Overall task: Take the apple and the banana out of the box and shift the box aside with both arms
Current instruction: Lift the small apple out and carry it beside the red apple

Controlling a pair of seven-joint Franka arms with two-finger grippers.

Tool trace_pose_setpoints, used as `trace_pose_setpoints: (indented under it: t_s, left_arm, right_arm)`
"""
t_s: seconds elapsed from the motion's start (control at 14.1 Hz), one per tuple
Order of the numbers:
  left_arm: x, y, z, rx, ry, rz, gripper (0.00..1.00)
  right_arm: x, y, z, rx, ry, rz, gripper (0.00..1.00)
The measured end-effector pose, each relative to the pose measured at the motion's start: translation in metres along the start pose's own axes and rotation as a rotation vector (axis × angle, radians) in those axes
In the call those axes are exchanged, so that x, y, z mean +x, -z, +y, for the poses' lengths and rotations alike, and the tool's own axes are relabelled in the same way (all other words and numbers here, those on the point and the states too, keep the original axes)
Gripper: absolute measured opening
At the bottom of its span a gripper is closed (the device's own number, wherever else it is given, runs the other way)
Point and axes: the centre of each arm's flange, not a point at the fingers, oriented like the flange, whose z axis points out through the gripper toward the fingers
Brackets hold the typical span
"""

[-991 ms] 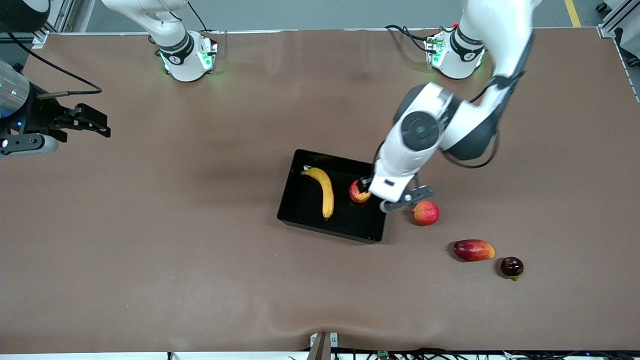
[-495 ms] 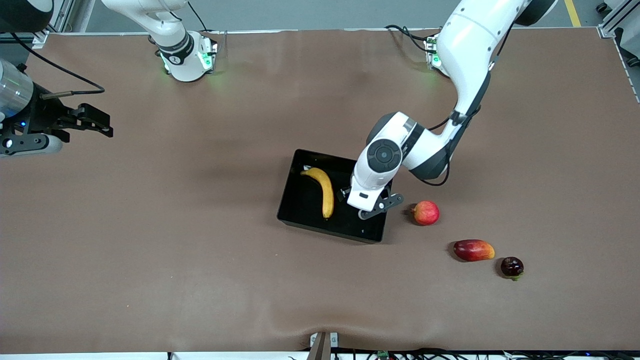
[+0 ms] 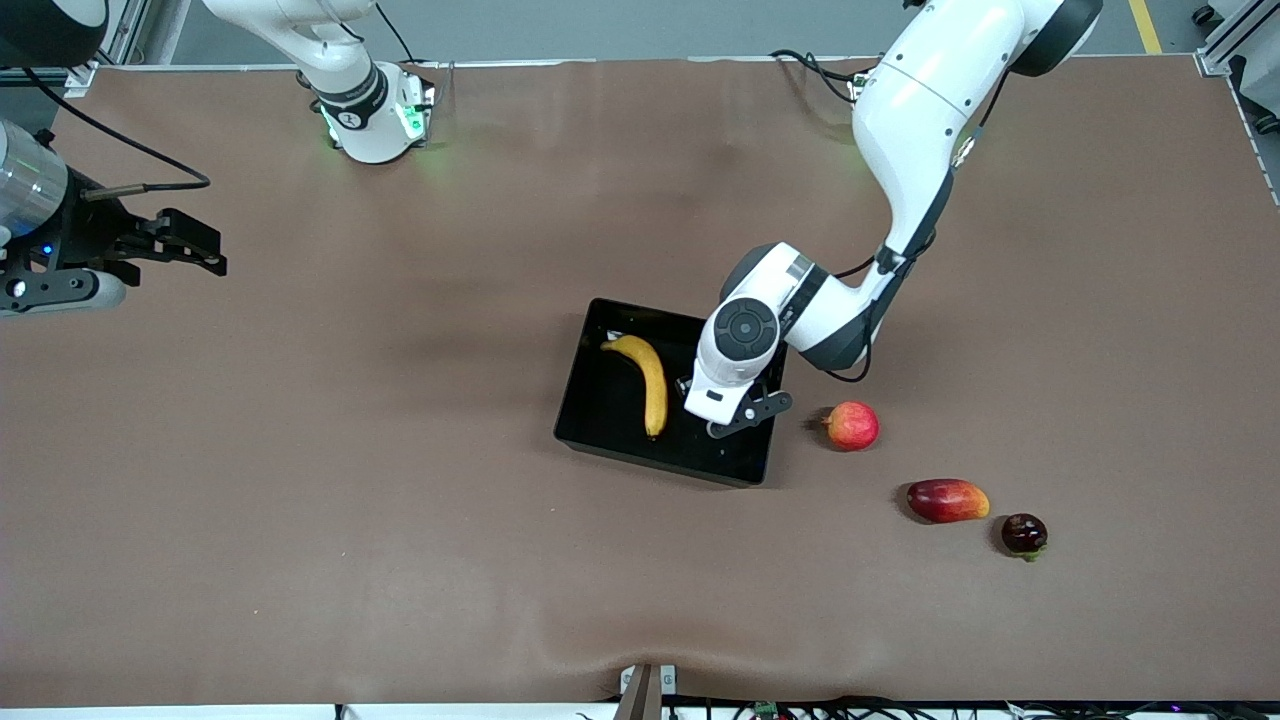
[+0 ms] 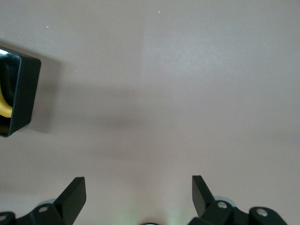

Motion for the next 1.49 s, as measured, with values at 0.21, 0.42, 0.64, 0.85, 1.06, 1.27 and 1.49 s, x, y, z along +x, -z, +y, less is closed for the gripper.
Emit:
trace_pose_setpoints:
  t_s: [0.21,0.42,0.64,0.85,1.06,1.27,1.49]
  left_arm:
    - [0.006,0.02,0.003,-0.026,0.004,0.023,0.73]
    - [0.017,0.106,0.0,-0.098,-0.017,0.132,0.73]
    - [0.042,0.206,-0.044,-0.125,-0.061,0.214,0.73]
    - [0.09,0.255,-0.125,-0.056,-0.129,0.21,0.73]
    - [0.13,0.243,-0.193,0.015,-0.133,0.141,0.73]
    - [0.147,0.204,-0.229,0.054,-0.102,0.079,0.73]
    - [0.162,0.164,-0.264,0.063,-0.094,0.069,0.73]
  right_arm:
    - [0.0,0.0,0.0,0.0,0.0,0.0,1.0]
    - [0.001,0.0,0.001,0.0,-0.001,0.0,1.0]
    - [0.001,-0.001,0.0,0.0,-0.001,0.0,1.0]
    - [0.001,-0.001,0.0,0.0,0.001,0.0,1.0]
    - [0.001,-0.001,-0.002,0.0,0.003,-0.001,1.0]
    - [0.002,-0.002,-0.002,0.0,0.003,-0.002,1.0]
    - [0.002,-0.003,-0.002,0.0,0.003,-0.003,1.0]
